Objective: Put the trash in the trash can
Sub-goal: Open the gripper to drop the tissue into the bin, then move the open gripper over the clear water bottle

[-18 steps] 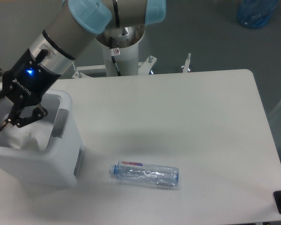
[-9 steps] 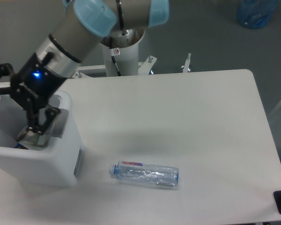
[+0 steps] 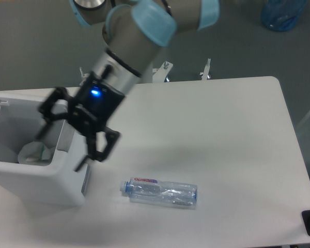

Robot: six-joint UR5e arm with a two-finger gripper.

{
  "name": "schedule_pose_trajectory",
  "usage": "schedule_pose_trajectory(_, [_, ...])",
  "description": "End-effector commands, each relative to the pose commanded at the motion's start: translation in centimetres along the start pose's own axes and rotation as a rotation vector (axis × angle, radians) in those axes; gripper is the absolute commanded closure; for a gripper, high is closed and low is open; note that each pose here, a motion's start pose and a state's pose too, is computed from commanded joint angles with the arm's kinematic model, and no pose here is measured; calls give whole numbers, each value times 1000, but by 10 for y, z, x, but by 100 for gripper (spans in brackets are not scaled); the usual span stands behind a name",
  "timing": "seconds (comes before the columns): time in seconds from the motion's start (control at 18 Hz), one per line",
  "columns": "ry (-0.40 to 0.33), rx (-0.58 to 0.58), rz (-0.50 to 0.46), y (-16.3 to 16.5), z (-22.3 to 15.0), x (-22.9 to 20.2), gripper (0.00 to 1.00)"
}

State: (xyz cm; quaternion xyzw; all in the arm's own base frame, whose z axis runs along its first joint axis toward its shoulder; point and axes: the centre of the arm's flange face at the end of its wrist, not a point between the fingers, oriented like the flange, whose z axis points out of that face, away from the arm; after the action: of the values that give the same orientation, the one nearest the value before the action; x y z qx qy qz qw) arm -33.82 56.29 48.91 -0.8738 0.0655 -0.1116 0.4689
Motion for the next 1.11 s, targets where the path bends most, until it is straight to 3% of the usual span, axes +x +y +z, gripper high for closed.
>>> schedule_pose_trajectory(0.28, [12, -36, 162, 44, 15, -30, 0])
schedule_pose_trajectory(0.5, [-47, -238, 304, 93, 32, -44, 0])
schedule_pose_trajectory(0.89, [-21, -369, 360, 131, 68, -51, 0])
schedule_pose_trajectory(1.11, [0, -499, 444, 150, 100, -40, 0])
